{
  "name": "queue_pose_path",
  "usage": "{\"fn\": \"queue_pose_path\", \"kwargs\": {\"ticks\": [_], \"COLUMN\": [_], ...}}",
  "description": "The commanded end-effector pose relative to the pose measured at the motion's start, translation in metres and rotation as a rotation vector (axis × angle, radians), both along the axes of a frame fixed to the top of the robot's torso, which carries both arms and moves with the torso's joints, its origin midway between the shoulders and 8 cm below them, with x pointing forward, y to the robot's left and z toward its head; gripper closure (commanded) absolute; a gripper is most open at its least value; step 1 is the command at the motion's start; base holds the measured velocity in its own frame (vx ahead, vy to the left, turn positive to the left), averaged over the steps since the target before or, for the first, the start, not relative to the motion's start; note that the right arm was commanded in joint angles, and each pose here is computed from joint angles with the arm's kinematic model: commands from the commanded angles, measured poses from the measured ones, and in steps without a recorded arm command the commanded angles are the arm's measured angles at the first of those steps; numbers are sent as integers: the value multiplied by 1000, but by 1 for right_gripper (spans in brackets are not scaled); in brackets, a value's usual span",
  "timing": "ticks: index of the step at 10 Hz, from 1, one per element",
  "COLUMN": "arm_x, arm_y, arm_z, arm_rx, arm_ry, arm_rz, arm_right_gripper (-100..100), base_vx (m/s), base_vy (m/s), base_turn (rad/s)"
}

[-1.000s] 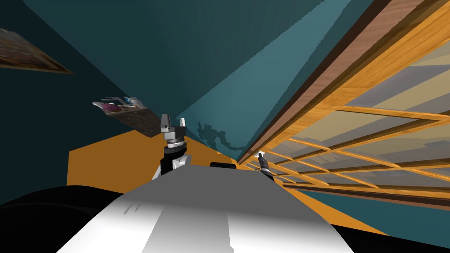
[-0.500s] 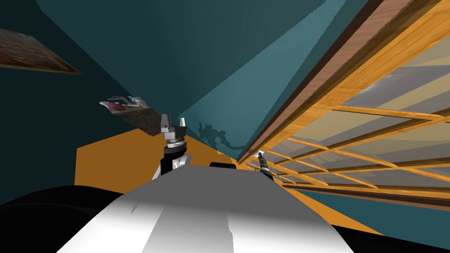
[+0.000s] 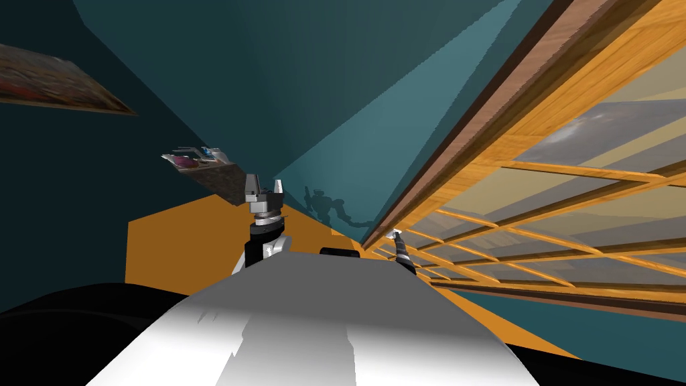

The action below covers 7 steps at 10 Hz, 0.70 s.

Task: Pull the door open

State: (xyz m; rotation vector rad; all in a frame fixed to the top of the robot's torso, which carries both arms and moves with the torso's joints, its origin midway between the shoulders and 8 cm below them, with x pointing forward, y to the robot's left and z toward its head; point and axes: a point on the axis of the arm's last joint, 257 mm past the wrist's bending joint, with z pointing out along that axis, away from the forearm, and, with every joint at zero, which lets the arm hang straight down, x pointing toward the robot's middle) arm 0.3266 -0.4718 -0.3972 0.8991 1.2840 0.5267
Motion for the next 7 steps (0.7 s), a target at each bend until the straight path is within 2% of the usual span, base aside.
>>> {"fn": "queue_pose_path", "kwargs": {"ticks": [1,5,6,7], "arm_x": [0,4,4,6], "arm_y": [0,0,0,1], "arm_z": [-3,-3,-3,-3], "arm_rx": [59,165,168,214], "arm_ry": [-10,-42,-43,-57], "arm_rz": [-7,-11,-11,-13], "arm_right_gripper": [100,100,100,100], "base_vx": [-54,-41,-38,-49], "base_vy": [-21,-12,-11,-17], "base_turn": [57,31,23,44]}}
